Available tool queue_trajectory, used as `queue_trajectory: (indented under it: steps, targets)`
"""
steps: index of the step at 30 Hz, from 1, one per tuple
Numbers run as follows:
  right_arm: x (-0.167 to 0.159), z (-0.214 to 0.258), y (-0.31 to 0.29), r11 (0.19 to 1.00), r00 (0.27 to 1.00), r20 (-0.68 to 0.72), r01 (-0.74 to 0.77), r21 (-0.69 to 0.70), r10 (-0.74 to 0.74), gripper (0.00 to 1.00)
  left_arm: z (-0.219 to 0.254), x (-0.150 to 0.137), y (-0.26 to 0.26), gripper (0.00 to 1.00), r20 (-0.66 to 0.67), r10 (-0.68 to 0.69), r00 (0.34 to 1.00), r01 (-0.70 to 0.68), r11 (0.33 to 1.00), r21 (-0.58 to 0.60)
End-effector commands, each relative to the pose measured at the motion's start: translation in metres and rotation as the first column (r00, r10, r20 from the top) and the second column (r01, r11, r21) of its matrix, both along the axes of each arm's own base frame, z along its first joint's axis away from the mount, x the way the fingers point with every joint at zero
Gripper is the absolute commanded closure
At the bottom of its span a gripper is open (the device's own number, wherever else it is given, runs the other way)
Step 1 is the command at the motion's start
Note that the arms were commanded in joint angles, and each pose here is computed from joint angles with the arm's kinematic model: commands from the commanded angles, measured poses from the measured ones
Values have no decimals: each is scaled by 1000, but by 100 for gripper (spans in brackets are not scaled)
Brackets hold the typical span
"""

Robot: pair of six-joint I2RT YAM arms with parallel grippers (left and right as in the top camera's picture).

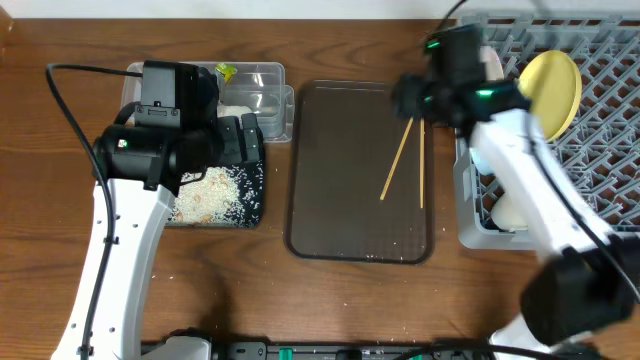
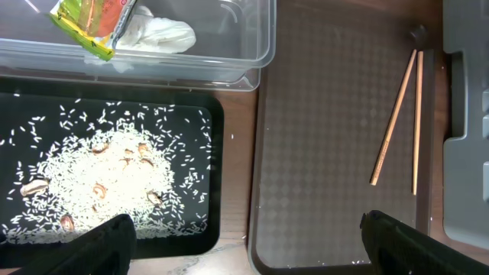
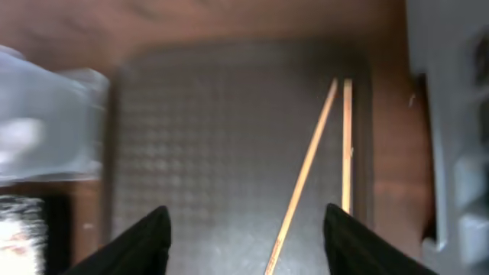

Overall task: Sort waste into correct bins and load items into the dishwasher rack
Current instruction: 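Move right gripper to the chopsticks and grasp one chopstick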

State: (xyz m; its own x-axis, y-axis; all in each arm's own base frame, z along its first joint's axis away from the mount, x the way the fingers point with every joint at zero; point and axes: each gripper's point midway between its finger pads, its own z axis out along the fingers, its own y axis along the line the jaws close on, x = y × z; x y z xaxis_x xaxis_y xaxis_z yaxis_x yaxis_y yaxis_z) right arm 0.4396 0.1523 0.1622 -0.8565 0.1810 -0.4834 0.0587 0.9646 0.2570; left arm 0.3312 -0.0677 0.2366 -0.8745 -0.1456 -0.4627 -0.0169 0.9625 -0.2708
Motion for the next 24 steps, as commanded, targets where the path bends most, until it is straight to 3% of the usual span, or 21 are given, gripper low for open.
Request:
queue_trajectory:
  steps: [1, 4, 15, 22, 24]
  targets:
    - [1, -32, -1, 991, 992, -47, 110, -73, -114, 45, -4, -1, 4, 4, -9, 6, 1000, -6, 1000, 14]
    - [-6, -63, 11, 990, 989, -113, 83, -113, -96, 54, -4, -1, 4, 4, -9, 6, 1000, -6, 1000, 15]
    - [-42, -148, -6, 954, 915, -343, 116, -275, -210, 64, -4, -1, 4, 4, -9, 6, 1000, -6, 1000, 15]
    - [-50, -164, -5, 954, 896, -393, 97, -282, -207, 74, -4, -1, 4, 4, -9, 6, 1000, -6, 1000, 15]
    - [-52, -164, -3, 954, 896, -395, 91, -284, -203, 83, -4, -1, 4, 4, -9, 6, 1000, -6, 1000, 15]
